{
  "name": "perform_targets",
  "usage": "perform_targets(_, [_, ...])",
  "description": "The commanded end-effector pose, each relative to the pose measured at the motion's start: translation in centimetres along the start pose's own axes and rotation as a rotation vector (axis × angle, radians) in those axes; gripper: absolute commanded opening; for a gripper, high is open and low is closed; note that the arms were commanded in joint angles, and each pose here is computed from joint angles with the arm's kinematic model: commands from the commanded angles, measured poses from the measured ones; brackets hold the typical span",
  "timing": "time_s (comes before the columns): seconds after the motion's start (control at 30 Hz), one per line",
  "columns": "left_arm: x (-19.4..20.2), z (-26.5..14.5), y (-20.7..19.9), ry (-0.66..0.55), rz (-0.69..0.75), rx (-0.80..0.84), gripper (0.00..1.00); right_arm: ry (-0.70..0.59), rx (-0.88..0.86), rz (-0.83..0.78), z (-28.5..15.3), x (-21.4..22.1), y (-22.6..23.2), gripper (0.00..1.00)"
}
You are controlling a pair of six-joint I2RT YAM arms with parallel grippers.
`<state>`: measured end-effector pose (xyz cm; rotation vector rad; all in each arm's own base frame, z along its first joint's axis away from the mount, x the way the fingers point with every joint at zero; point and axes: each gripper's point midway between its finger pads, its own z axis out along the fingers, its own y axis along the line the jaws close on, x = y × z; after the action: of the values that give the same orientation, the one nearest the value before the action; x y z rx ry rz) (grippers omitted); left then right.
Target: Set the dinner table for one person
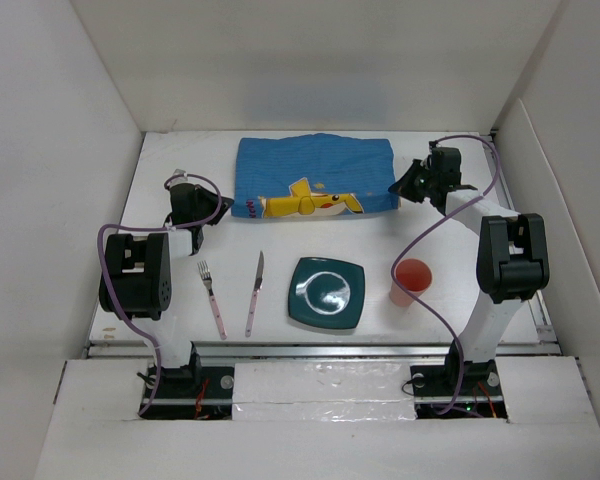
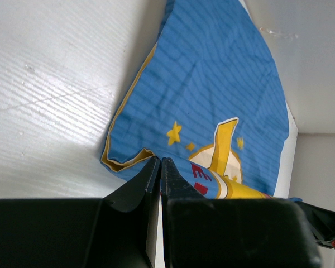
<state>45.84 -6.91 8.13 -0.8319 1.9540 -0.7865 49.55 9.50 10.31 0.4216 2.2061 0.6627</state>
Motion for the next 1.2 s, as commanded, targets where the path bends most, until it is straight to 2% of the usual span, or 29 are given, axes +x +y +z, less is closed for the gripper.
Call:
perform_targets(0.0, [-3.2, -1.1, -2.9, -0.136, 0.073, 0.085, 0.0, -0.125, -0.049, -0.073, -1.5, -3.8, 1.5, 0.0])
perform_targets(0.17, [-2.1, -2.2, -2.5, -0.132, 0.071, 0.063, 0.0, -0.074, 0.0, -0.064, -2.1, -0.9, -0.5, 0.0])
perform_targets(0.37, [-0.8, -4.8, -1.6, -0.149, 0.028, 0.072, 0.0, -0.078, -0.016, -0.059, -3.9, 0.7, -0.6, 0.0])
perform_targets(0.5, [0.1, -6.1, -1.1, -0.138, 0.012, 0.079, 0.0, -0.082, 0.016, -0.062, -5.0, 1.1, -1.4, 0.12])
perform_targets(0.57, [0.6, -6.5, -1.1, -0.124, 0.006, 0.091, 0.0, -0.091, 0.023, -0.066, -5.6, 1.1, -1.4, 0.14])
perform_targets(0.73, [1.9, -7.4, 0.2, -0.103, -0.009, 0.074, 0.0, -0.07, 0.046, -0.065, -6.4, 2.4, -2.1, 0.12])
perform_targets(0.87, [3.5, -7.5, 1.3, -0.05, -0.034, 0.056, 0.0, -0.068, 0.054, -0.054, -6.7, 3.2, -2.6, 0.03])
perform_targets(0.93, [3.6, -7.5, 2.3, -0.052, -0.032, 0.012, 0.01, -0.087, 0.032, -0.063, -7.5, 3.1, -1.7, 0.01])
perform_targets(1.0, [2.9, -7.7, 2.4, -0.084, -0.03, -0.014, 0.1, -0.106, 0.035, -0.076, -8.2, 3.2, -1.1, 0.01])
perform_targets(1.03, [2.9, -7.8, 2.8, -0.082, -0.034, -0.04, 0.19, -0.145, 0.026, -0.086, -9.5, 2.3, -0.3, 0.01])
perform_targets(1.07, [2.4, -7.9, 2.9, -0.105, -0.037, -0.056, 0.21, -0.162, 0.018, -0.098, -10.1, 2.1, 0.4, 0.01])
perform_targets(1.1, [1.0, -8.5, 2.5, -0.157, -0.049, -0.083, 0.29, -0.222, -0.01, -0.127, -12.6, 1.5, 2.3, 0.0])
perform_targets(1.13, [1.0, -8.5, 2.5, -0.158, -0.049, -0.084, 0.29, -0.223, -0.01, -0.127, -12.6, 1.5, 2.4, 0.0])
perform_targets(1.17, [-0.1, -9.2, 1.3, -0.198, -0.048, -0.056, 0.33, -0.255, -0.004, -0.139, -13.5, 1.2, 2.9, 0.0])
